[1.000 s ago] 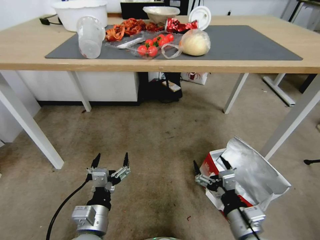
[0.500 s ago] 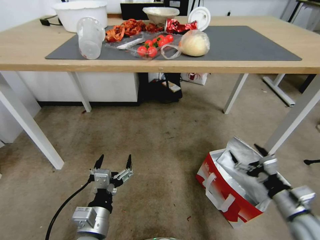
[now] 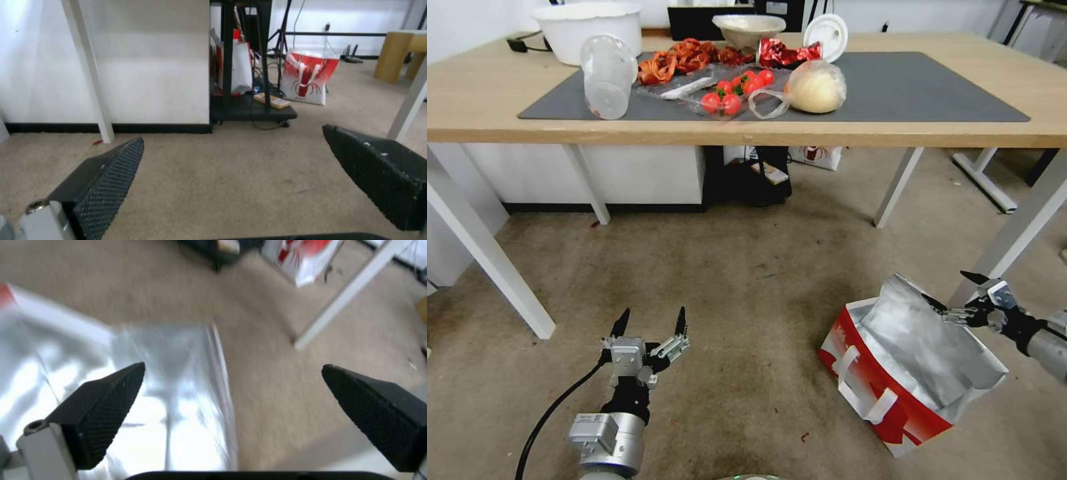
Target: Pick up the food delivery bag from the floor and place it on the table.
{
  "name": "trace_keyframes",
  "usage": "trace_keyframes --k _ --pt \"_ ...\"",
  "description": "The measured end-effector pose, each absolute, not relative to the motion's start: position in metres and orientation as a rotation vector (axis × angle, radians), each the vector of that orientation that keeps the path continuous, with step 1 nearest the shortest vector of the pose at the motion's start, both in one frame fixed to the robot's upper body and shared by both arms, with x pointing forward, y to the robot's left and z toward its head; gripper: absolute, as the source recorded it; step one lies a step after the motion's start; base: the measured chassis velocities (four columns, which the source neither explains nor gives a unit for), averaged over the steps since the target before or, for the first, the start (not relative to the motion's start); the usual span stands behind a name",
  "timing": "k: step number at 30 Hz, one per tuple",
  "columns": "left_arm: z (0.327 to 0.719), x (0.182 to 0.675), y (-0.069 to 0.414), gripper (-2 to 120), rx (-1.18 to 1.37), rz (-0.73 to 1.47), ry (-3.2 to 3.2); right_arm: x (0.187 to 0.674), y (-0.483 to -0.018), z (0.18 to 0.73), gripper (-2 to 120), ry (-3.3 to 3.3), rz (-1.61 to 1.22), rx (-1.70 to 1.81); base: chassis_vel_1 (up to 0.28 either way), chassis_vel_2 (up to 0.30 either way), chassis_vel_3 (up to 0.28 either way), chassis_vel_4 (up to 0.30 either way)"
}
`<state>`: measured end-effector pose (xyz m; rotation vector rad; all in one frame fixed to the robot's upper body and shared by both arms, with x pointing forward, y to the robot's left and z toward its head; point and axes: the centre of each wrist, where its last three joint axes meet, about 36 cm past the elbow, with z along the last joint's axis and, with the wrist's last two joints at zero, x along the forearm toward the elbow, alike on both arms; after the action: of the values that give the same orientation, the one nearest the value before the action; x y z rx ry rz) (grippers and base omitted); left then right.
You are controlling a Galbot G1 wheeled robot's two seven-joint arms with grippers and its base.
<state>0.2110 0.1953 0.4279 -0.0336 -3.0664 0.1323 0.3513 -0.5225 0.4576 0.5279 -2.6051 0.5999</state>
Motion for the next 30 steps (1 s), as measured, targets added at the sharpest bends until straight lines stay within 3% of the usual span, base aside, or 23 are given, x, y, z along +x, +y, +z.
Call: trace_keyframes --k 11,30 --pt "0.422 0.209 0.191 100 -0.018 0.138 -3.046 0.351 -0.555 0.430 100 -2.455 0.568 0.541 0.000 0.000 0.000 0.000" --pt "0.417 0.202 0.192 100 0.008 0.147 -3.017 0.358 -0.549 0.385 100 -2.368 0.521 0.546 0.000 0.000 0.000 0.000"
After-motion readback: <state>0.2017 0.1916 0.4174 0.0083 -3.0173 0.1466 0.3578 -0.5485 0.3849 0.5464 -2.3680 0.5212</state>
